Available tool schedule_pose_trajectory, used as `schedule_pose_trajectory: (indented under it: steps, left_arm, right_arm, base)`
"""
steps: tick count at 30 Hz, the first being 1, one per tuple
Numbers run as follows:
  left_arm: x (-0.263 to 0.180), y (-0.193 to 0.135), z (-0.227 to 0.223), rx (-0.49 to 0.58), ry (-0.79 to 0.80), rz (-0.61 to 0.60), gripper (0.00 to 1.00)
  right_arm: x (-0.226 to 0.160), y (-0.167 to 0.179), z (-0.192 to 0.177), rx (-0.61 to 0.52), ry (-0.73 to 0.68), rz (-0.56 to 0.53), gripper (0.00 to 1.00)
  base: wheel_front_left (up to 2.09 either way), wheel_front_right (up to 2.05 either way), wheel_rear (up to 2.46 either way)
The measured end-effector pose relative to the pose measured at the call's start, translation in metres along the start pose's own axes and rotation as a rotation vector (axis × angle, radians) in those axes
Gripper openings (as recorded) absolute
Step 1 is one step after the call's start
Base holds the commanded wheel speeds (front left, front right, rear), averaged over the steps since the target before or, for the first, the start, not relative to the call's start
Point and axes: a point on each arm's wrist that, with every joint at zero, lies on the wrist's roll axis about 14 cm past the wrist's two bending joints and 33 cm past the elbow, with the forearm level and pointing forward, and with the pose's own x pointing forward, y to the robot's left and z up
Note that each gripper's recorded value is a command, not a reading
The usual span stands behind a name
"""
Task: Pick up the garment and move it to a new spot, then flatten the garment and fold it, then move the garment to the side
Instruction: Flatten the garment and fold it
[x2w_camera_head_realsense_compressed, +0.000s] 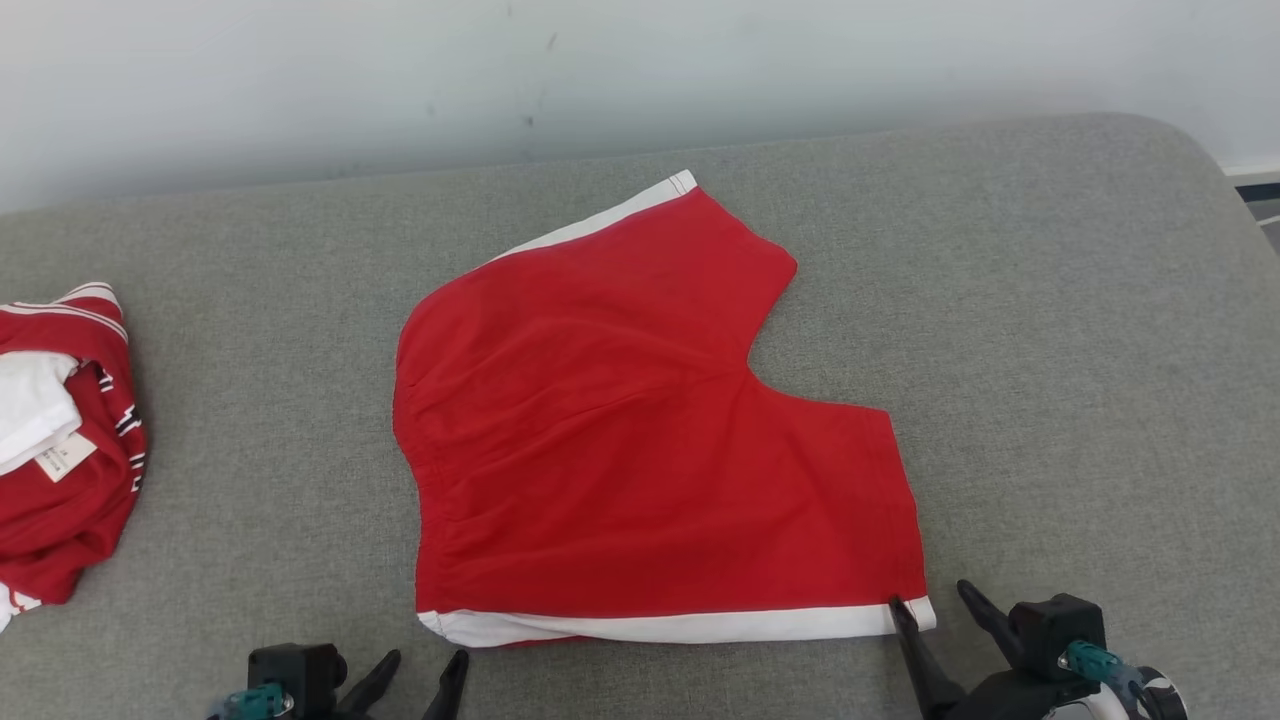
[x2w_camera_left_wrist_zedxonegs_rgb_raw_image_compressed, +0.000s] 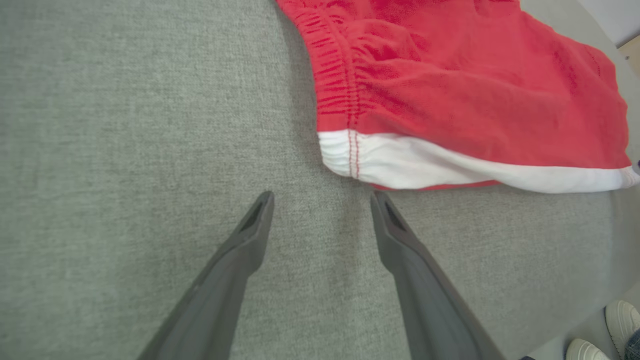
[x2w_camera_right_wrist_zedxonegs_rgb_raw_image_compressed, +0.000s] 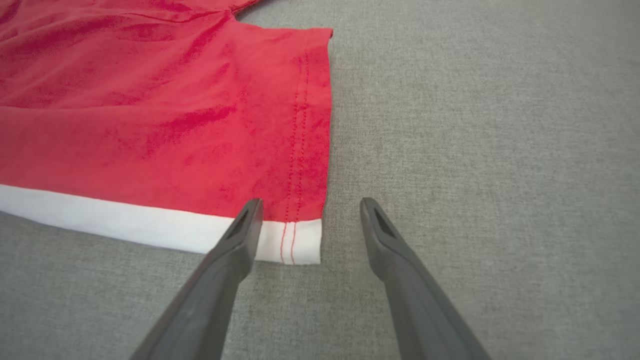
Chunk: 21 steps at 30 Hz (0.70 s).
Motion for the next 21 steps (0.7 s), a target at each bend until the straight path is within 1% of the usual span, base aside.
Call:
schedule_pose_trajectory:
  steps: [5,11,12,13,14,15,16,21]
  left_arm:
    - [0.003,0.001,-0.003,-0.01,0.03,0.002,1.0]
    - [0.005,0.002,-0.003,-0.014,0.048,0.004,1.0]
    - [0.006,0.002,-0.003,-0.016,0.049,0.003,1.0]
    - [0.006,0.002,-0.003,-0.016,0.053,0.002,1.0]
    - [0.006,0.001,-0.003,-0.016,0.054,-0.001,1.0]
    - [0.007,0.001,-0.003,-0.015,0.056,-0.004,1.0]
    - [0.007,0.001,-0.003,-0.015,0.057,-0.004,1.0]
    - [0.009,-0.002,-0.003,-0.013,0.065,-0.017,1.0]
  right_arm:
    - [0.002,0.005,-0.013,-0.006,0.066,0.018,1.0]
    - [0.004,0.005,-0.016,-0.008,0.095,0.019,1.0]
    - [0.004,0.005,-0.017,-0.008,0.101,0.019,0.91]
    - [0.004,0.005,-0.018,-0.007,0.104,0.019,0.69]
    - [0.005,0.005,-0.018,-0.006,0.105,0.02,0.36]
    - [0.005,0.006,-0.019,-0.004,0.112,0.021,0.06]
    - [0.005,0.006,-0.019,-0.004,0.113,0.022,0.0]
    - [0.008,0.008,-0.017,-0.005,0.115,0.027,0.0]
  base:
    - [0.0,0.0,0.0]
    - [0.0,0.0,0.0]
    - [0.0,0.0,0.0]
    - [0.0,0.0,0.0]
    - [0.0,0.0,0.0]
    - [0.0,0.0,0.0]
    - [0.0,0.0,0.0]
    - [0.0,0.0,0.0]
